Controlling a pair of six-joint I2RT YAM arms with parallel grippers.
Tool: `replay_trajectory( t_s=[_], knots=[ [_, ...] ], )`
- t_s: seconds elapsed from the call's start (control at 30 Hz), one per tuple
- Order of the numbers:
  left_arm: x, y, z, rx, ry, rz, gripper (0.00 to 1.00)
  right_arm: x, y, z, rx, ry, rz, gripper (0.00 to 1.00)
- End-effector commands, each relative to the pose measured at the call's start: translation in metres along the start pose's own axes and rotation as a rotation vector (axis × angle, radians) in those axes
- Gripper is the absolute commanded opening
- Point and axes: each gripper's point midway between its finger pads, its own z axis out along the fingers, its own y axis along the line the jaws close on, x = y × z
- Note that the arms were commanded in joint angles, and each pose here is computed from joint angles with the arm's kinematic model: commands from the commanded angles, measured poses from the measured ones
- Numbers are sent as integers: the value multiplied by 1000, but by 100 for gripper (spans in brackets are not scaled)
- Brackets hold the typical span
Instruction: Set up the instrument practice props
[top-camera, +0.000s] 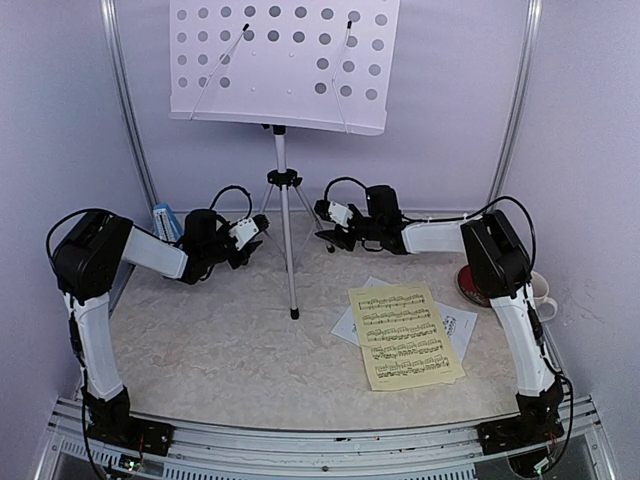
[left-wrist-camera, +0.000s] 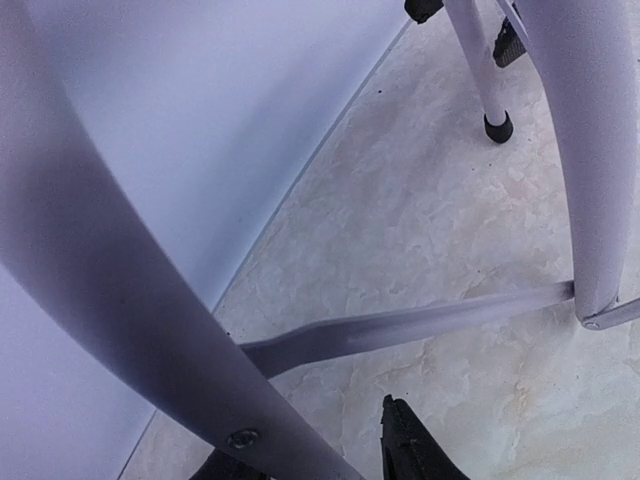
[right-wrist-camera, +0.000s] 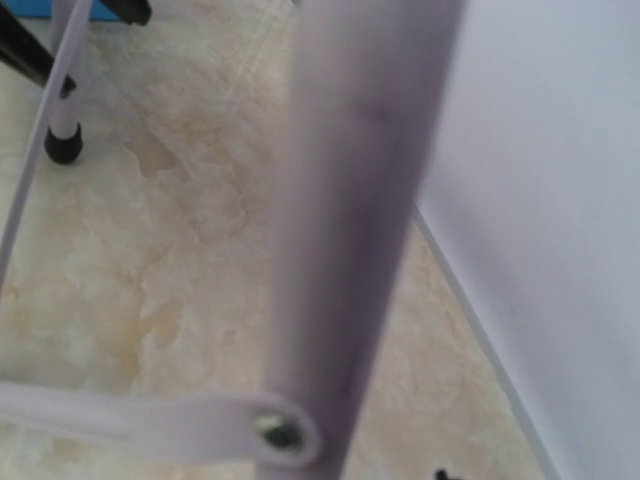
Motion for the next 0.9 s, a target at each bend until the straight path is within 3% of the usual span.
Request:
replay_trajectory(
  t_s=[0.0,0.4,0.53,0.87],
  knots=[
    [-6,3,5,-39,-20,35,33,8,-2,9,13,3,-16,41],
    [0,5,13,-64,-3,72,8,17,-18,-6,102,103,-68,0],
    [7,11,20,-89,26,92,0,28,-32,-15,159,149,-68,0],
    [18,40,43,-174,53,132,0,65,-77,-41,279,252,-39,0]
  ],
)
